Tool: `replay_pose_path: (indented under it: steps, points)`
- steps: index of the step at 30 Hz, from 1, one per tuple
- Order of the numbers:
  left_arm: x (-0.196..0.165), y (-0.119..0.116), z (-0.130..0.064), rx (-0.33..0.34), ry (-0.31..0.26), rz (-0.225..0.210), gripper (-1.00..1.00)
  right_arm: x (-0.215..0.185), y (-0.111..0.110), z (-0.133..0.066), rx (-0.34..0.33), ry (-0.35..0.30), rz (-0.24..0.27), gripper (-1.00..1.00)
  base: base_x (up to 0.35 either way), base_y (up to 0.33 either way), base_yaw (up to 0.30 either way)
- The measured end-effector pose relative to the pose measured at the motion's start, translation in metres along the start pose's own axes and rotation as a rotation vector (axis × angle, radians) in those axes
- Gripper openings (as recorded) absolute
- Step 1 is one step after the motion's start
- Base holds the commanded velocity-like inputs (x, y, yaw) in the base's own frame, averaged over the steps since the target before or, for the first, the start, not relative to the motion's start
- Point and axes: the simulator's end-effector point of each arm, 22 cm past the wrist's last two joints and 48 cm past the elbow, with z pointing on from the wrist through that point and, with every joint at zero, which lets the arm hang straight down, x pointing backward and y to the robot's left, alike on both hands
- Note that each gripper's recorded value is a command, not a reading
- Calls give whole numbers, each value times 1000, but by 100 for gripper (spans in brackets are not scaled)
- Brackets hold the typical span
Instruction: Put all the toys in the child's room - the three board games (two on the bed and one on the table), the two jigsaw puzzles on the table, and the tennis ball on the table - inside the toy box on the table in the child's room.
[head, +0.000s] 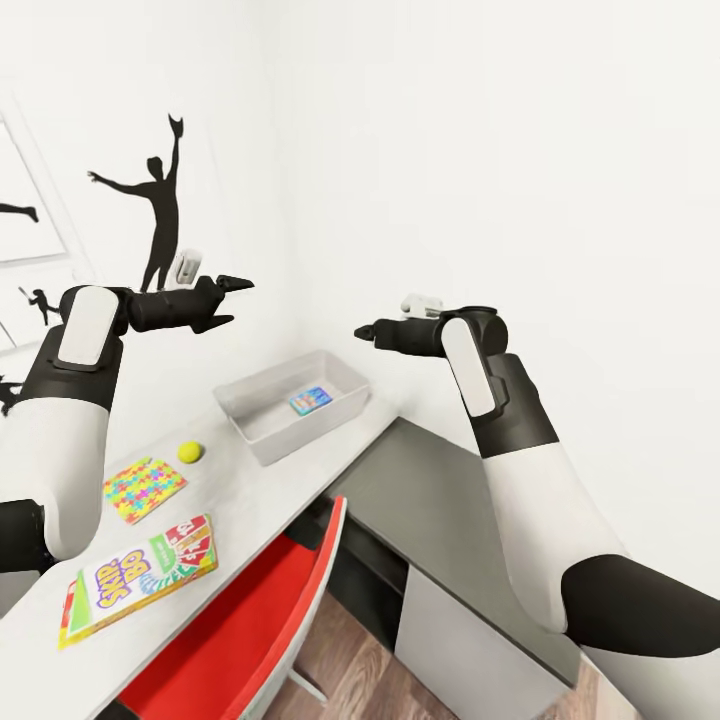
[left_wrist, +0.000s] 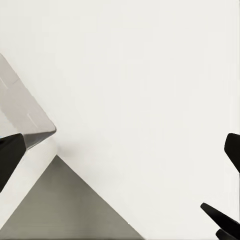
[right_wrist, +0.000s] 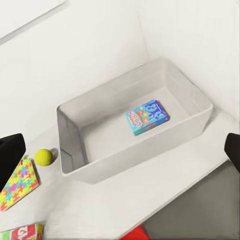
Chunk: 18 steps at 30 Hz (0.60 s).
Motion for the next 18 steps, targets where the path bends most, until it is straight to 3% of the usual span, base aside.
replay_pose_path:
  steps: [18]
  points:
    - [-6,-14,-9,12,-13,13,100,-10,7,-11,-3,-19,-8,100,-118,4,-203]
